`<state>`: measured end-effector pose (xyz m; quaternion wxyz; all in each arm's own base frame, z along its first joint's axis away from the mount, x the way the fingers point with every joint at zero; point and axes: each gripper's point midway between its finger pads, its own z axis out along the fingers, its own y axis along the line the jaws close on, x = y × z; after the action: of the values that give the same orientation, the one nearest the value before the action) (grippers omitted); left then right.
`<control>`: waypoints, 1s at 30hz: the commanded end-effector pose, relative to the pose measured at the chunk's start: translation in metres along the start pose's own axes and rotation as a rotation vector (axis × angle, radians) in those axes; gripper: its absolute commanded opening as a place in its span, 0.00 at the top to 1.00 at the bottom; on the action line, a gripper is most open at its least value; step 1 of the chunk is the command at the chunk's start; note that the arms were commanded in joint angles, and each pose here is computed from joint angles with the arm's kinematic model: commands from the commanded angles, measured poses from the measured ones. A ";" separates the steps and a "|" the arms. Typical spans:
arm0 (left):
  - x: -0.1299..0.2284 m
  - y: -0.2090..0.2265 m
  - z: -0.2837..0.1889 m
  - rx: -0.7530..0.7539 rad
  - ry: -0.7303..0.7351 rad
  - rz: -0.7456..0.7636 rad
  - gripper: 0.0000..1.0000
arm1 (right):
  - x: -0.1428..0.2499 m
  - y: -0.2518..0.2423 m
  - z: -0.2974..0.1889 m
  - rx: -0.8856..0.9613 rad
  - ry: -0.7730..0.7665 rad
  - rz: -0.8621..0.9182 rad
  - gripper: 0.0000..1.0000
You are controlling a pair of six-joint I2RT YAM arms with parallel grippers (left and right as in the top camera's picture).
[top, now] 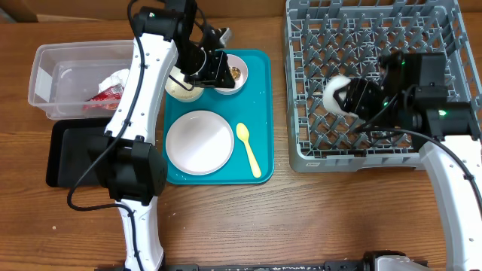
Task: Sort waste into correct bins and load items into the dishwasher
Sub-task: 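Place the cup upside down in the dish rack with the right gripper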
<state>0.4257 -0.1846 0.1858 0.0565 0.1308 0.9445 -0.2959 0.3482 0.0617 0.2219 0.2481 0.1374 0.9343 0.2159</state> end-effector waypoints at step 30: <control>-0.012 0.037 -0.009 -0.258 -0.061 -0.057 0.76 | 0.042 -0.060 0.050 0.407 0.222 0.013 0.26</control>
<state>0.4466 -0.1505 0.1689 0.0847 0.0880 0.9760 -0.1804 0.3225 0.0385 0.1311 0.0958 0.1701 0.9802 0.0329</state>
